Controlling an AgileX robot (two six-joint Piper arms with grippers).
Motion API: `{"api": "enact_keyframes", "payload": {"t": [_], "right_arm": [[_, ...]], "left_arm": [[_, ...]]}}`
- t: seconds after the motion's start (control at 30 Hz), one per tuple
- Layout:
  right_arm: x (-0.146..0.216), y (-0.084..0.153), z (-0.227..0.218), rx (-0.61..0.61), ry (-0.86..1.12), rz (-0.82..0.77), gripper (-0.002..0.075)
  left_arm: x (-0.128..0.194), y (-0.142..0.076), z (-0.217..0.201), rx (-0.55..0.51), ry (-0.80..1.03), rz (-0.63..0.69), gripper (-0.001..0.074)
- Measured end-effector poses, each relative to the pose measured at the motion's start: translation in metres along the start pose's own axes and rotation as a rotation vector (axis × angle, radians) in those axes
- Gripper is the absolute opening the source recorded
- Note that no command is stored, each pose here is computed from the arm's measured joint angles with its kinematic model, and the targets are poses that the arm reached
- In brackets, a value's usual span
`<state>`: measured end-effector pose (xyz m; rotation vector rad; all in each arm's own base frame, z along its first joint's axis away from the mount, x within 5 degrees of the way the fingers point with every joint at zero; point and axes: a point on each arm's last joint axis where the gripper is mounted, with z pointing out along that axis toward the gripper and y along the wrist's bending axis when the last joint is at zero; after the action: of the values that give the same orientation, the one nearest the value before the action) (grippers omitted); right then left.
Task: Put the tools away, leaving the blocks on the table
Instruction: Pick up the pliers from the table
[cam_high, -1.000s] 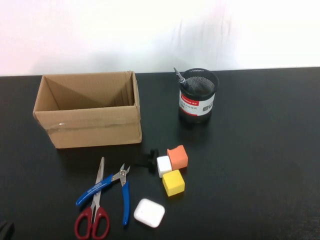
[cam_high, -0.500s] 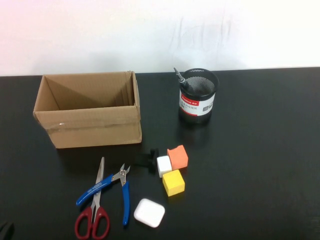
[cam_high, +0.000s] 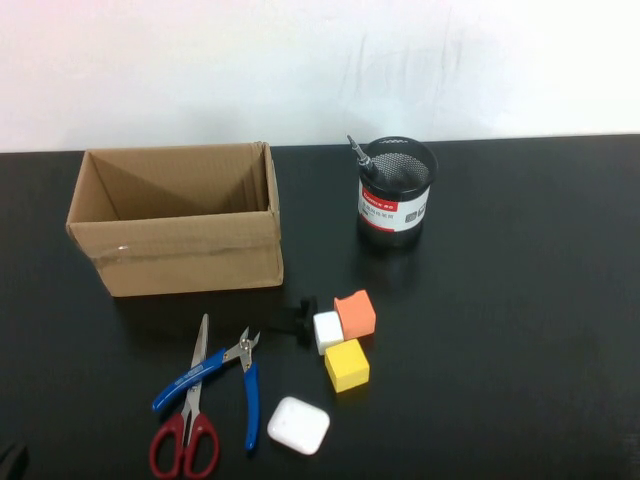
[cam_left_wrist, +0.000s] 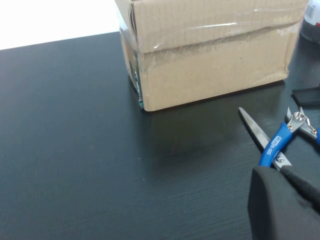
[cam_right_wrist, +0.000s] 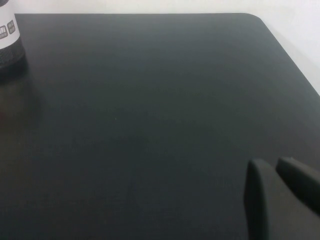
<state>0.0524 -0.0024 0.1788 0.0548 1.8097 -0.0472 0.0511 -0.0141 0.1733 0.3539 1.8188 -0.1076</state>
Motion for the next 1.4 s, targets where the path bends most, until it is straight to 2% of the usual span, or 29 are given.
{"api": "enact_keyframes", "payload": {"t": [0.7, 0.83, 1.17, 1.3, 1.4], "right_arm": [[0.0, 0.0, 0.0, 0.0, 0.0, -0.002, -0.0006], [0.0, 0.0, 0.0, 0.0, 0.0, -0.002, -0.0006], [0.0, 0.0, 0.0, 0.0, 0.0, -0.002, -0.0006], [0.0, 0.0, 0.0, 0.0, 0.0, -0.002, -0.0006], [0.0, 0.0, 0.0, 0.0, 0.0, -0.002, -0.0006]], "left_arm": [[0.0, 0.0, 0.0, -0.005, 0.001, 0.017, -0.0004], [-0.005, 0.001, 0.0, -0.014, -0.062, 0.023, -0.0004], [-0.061, 0.006, -0.024, -0.082, -0.739, 0.013, -0.0004], [-0.079, 0.009, -0.047, -0.084, -1.063, -0.073, -0.0004], [-0.09, 0.015, -0.062, -0.073, -1.203, -0.181, -0.0004]]}}
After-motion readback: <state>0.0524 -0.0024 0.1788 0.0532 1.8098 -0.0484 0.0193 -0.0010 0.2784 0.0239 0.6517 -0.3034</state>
